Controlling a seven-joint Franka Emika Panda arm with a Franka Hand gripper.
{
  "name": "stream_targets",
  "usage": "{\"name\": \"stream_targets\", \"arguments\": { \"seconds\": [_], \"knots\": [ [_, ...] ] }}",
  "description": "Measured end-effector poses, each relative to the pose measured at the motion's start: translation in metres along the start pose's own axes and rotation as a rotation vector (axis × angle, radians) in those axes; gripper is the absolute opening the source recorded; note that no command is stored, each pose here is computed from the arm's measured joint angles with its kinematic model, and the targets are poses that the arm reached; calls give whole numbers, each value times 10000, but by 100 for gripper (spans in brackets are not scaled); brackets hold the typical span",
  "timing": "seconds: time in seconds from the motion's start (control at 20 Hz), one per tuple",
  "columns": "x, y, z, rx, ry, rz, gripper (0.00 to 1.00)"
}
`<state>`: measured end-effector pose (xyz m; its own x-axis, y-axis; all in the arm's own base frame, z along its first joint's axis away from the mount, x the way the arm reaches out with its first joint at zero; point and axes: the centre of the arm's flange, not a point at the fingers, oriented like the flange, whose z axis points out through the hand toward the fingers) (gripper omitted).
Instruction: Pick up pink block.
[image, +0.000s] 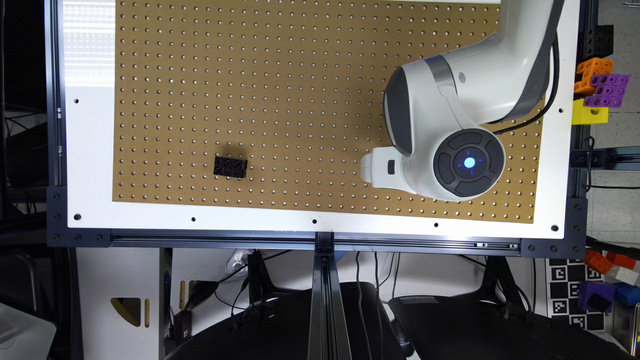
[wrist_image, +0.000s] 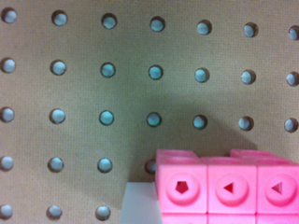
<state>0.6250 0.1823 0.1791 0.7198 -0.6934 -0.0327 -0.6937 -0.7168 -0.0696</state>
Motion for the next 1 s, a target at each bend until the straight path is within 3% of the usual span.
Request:
{"name": "stream_targets", "arguments": {
  "seconds": [0.55, 0.75, 1.0],
  "knots": [
    [5, 1, -23, -7, 3, 6, 0],
    [13, -21, -258, -58, 26, -10, 0],
    [3, -49, -703, -115, 92, -56, 0]
  ]
}}
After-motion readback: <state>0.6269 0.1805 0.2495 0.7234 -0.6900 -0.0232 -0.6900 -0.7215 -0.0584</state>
